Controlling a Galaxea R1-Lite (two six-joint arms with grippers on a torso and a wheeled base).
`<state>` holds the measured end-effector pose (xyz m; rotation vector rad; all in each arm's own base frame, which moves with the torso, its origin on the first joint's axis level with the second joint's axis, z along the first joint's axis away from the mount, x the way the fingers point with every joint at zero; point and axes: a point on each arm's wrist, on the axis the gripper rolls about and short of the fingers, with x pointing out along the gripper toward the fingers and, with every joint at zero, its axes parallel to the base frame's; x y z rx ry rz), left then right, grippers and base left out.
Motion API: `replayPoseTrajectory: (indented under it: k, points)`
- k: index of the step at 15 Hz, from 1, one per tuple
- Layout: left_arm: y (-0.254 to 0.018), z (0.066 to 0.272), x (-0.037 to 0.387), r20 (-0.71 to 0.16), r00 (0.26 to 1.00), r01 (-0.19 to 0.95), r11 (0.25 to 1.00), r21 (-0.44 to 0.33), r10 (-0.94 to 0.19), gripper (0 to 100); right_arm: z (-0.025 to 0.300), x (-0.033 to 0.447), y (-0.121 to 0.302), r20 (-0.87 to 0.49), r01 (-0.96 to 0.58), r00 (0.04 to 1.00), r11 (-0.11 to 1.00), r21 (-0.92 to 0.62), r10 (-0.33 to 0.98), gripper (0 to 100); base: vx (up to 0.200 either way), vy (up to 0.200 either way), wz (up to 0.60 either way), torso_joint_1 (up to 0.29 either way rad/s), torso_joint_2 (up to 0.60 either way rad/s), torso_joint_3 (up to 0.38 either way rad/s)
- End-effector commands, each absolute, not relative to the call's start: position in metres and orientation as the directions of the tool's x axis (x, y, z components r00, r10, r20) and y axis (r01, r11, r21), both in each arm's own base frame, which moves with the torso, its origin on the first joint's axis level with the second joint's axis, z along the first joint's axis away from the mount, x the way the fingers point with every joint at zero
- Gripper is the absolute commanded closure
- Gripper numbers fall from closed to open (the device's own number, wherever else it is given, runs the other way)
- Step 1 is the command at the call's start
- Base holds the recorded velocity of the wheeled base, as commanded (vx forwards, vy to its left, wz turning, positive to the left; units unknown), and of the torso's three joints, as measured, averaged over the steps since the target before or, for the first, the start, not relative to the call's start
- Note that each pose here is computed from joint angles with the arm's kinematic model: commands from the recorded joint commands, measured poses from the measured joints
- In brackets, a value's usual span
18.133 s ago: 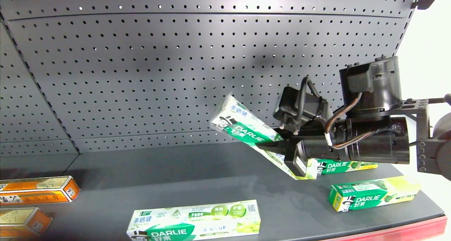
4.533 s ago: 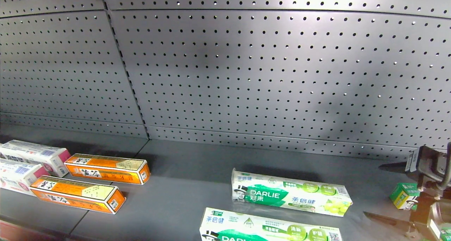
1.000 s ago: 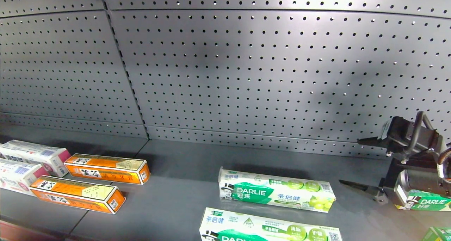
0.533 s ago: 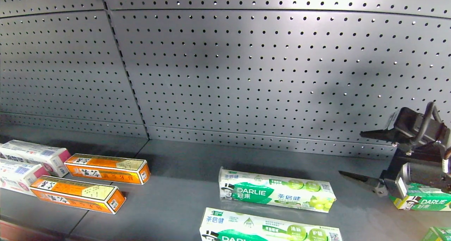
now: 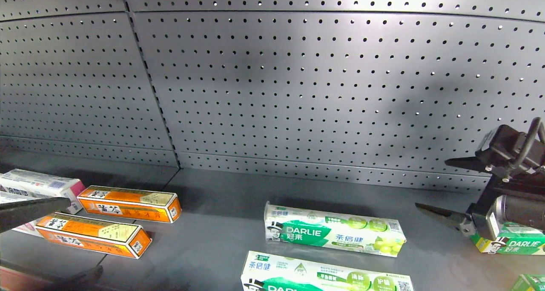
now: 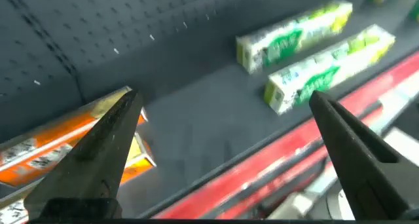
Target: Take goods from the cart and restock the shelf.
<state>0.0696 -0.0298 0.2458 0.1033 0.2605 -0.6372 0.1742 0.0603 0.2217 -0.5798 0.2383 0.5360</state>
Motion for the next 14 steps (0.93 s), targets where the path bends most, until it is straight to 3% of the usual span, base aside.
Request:
replayPoseTrajectory:
  k: [1, 4, 7, 10, 14]
  points:
    - [-0.035, 0.235, 0.075, -0.341, 0.782, 0.563, 0.826, 0.025, -0.522, 0, 0.22, 0.173, 0.06, -0.361, -0.544, 0.837, 0.705, -0.456, 0.412, 0, 0.0, 0.0, 0.0, 0.0, 0.0, 0.0]
    - [-0.04, 0.218, 0.082, -0.399, 0.836, 0.448, 0.888, 0.102, -0.376, 0, 0.216, 0.17, 0.059, -0.372, -0.549, 0.832, 0.703, -0.452, 0.41, 0, 0.0, 0.0, 0.0, 0.0, 0.0, 0.0]
    - [-0.049, 0.216, 0.079, -0.407, 0.789, 0.538, 0.838, 0.095, -0.461, 0, 0.214, 0.168, 0.058, -0.377, -0.552, 0.83, 0.702, -0.45, 0.411, 0, 0.0, 0.0, 0.0, 0.0, 0.0, 0.0]
    - [-0.047, 0.216, 0.08, -0.407, 0.835, 0.457, 0.878, 0.141, -0.369, 0, 0.213, 0.168, 0.059, -0.379, -0.553, 0.829, 0.701, -0.45, 0.411, 0, -0.133, 0.0, 0.0, 0.003, 0.0, 0.0]
    - [-0.052, 0.219, 0.083, -0.41, 0.83, 0.469, 0.871, 0.148, -0.378, 0, 0.214, 0.167, 0.058, -0.374, -0.551, 0.831, 0.703, -0.45, 0.412, 0, 0.0, 0.0, 0.0, 0.0, 0.0, 0.0]
